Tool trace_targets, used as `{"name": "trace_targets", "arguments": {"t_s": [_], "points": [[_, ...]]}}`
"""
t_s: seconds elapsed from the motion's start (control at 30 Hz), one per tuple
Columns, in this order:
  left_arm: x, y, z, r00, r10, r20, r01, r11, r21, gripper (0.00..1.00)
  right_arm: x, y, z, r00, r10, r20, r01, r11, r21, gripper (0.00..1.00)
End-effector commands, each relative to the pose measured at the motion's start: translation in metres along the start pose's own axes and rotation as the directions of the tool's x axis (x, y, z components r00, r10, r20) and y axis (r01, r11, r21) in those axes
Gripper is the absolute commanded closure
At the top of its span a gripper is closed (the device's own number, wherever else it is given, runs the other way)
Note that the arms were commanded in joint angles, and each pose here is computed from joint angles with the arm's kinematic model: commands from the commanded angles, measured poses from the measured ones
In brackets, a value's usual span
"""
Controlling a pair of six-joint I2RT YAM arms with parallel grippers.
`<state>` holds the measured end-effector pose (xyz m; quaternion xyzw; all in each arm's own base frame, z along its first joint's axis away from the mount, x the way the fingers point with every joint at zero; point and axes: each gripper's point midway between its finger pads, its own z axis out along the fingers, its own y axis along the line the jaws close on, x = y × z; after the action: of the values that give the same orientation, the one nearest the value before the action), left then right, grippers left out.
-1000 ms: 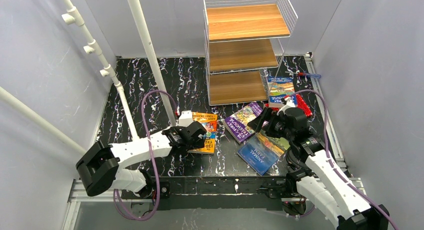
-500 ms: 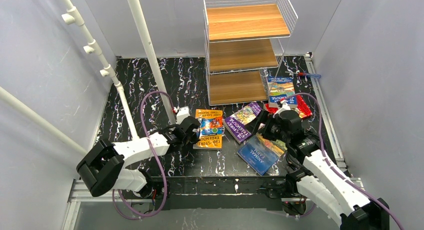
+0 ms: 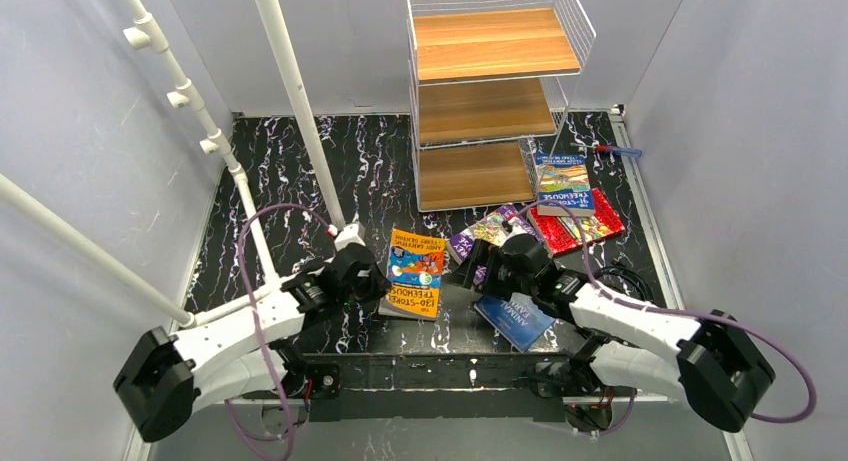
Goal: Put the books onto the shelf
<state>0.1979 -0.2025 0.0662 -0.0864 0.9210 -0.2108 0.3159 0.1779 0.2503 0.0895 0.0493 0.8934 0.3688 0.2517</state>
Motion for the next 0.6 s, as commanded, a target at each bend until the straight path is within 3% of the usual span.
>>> {"name": "trace_targets", "arguments": {"t_s": [0.0,0.37,0.57], "points": [[0.011,0.003,-0.021,0.997,-0.059,-0.045,0.061,0.997,0.041,1.00,-0.003,0.020,0.016,0.990,0.134,0.029,-0.130,0.984,-0.121,0.01],[0.016,-0.023,-0.041,0.979,-0.171,-0.107,0.189,0.962,0.199,1.00,0.036,0.023,0.045,0.968,0.245,-0.054,-0.250,0.960,-0.128,0.01],[0.005,-0.033,-0.059,0.962,-0.260,-0.080,0.272,0.913,0.304,1.00,0.039,0.024,0.048,0.955,0.294,-0.046,-0.298,0.943,-0.147,0.01]]}}
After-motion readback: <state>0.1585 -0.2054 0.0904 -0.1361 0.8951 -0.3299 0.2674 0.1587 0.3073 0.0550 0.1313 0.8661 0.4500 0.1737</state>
